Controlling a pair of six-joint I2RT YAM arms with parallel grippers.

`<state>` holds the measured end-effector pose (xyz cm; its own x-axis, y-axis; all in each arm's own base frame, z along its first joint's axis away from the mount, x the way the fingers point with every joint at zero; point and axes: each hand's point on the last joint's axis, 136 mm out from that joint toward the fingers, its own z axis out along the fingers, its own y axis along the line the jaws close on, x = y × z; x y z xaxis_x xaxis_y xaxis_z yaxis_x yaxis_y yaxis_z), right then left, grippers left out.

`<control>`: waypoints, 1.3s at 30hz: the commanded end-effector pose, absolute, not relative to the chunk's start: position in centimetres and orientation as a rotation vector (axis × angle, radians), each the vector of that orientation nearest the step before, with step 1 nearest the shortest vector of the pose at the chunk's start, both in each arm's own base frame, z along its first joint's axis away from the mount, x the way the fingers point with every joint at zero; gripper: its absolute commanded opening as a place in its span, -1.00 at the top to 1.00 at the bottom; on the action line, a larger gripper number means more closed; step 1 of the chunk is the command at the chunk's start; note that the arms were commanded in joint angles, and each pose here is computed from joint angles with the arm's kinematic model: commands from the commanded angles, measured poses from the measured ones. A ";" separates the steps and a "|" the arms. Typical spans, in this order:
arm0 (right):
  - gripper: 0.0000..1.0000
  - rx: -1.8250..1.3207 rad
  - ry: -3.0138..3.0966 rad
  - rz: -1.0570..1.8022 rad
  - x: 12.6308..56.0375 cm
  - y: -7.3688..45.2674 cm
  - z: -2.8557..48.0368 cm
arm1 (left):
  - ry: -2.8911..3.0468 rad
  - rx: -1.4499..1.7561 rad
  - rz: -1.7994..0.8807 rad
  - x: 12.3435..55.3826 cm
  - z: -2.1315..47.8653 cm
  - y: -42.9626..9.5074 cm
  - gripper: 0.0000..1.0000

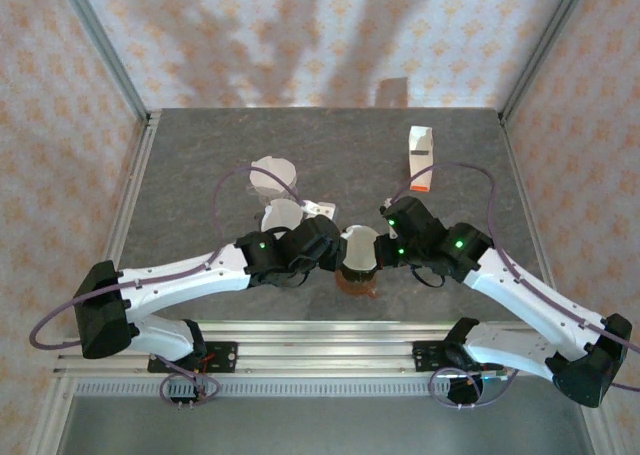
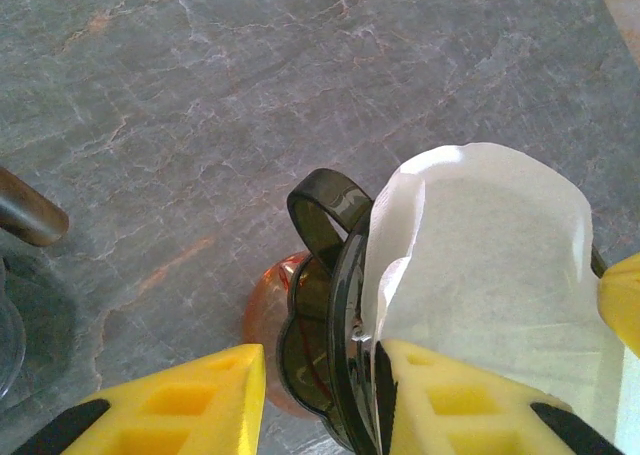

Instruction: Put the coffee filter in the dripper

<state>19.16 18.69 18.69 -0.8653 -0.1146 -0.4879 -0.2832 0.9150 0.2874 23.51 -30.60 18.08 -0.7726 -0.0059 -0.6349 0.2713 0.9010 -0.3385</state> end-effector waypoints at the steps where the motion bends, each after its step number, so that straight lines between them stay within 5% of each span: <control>1: 0.97 -0.277 2.595 0.443 19.3 18.2 19.0 | 2.427 0.154 -0.468 23.9 16.7 -29.3 0.30; 4: 0.85 -0.268 2.589 0.447 19.3 18.1 19.3 | 2.429 0.155 -0.475 23.8 16.7 -29.4 0.30; 9: -0.02 -0.228 2.524 0.477 19.4 17.6 21.1 | 2.426 0.152 -0.488 23.8 16.8 -29.6 0.30; 12: -0.26 -0.224 2.522 0.486 19.6 17.9 21.2 | 2.427 0.151 -0.492 23.8 16.7 -29.6 0.29; 39: -0.32 -0.185 2.616 0.318 19.3 15.7 17.2 | 2.418 0.131 -0.501 23.7 17.1 -29.3 0.22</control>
